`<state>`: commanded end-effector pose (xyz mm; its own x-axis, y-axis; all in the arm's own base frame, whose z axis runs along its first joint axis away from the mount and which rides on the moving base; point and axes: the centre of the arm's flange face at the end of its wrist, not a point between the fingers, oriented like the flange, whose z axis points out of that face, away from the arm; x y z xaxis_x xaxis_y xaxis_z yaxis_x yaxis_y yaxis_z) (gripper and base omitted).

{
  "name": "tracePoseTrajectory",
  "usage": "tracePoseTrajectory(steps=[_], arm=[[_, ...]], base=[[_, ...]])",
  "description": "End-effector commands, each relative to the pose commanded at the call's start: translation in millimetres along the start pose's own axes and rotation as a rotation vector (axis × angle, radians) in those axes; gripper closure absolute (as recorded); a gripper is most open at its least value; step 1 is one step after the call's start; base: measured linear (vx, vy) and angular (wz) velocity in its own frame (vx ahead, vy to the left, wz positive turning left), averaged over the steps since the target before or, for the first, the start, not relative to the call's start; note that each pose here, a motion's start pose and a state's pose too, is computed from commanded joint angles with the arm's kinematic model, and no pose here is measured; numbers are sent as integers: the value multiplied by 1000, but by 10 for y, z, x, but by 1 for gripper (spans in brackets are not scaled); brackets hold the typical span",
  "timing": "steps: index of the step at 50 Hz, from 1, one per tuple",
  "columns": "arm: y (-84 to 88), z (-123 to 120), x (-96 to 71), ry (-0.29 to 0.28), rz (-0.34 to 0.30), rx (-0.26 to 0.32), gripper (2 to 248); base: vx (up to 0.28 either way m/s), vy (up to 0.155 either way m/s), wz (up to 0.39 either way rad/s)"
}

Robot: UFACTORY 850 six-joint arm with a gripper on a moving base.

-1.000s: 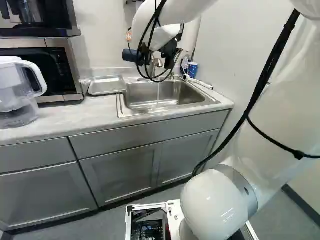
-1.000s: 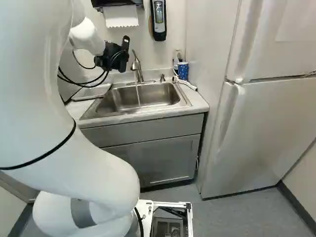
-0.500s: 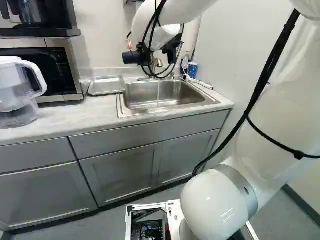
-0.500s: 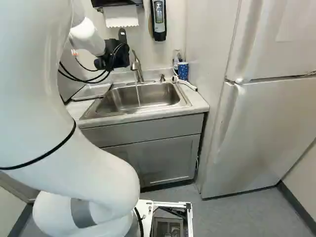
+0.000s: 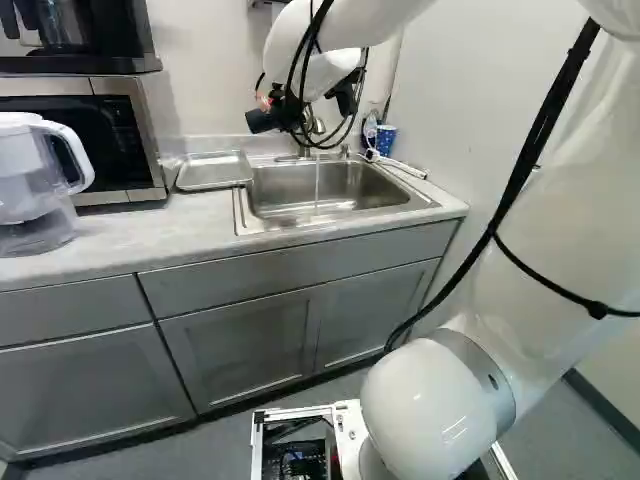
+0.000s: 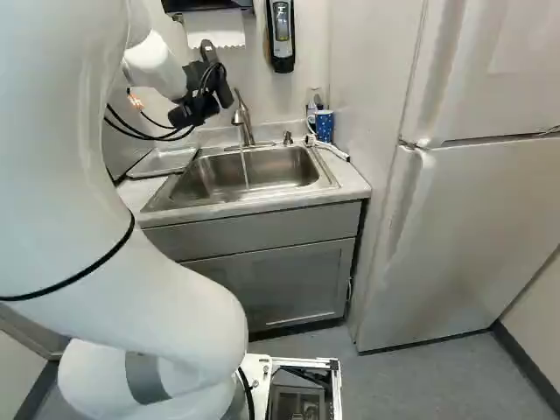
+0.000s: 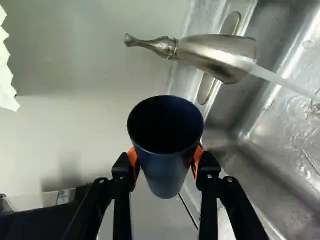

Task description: Rinse the cup and place it in the tray

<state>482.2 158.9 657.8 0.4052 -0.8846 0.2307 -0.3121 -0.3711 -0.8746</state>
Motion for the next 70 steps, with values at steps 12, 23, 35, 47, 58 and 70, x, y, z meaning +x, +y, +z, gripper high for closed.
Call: tracePoseTrajectory(steps=[12, 23, 35, 47, 58, 70], arm=[[0, 0, 0, 0, -126, 0, 128], [0, 0, 0, 0, -242, 0, 128], [0, 0, 0, 0, -368, 0, 128], [0, 0, 0, 0, -494, 0, 128], [0, 0, 0, 0, -610, 0, 128], [0, 0, 0, 0, -736, 0, 128]], base=[[0, 0, 0], [0, 0, 0], [0, 0, 0], [0, 0, 0], [0, 0, 0], [0, 0, 0]])
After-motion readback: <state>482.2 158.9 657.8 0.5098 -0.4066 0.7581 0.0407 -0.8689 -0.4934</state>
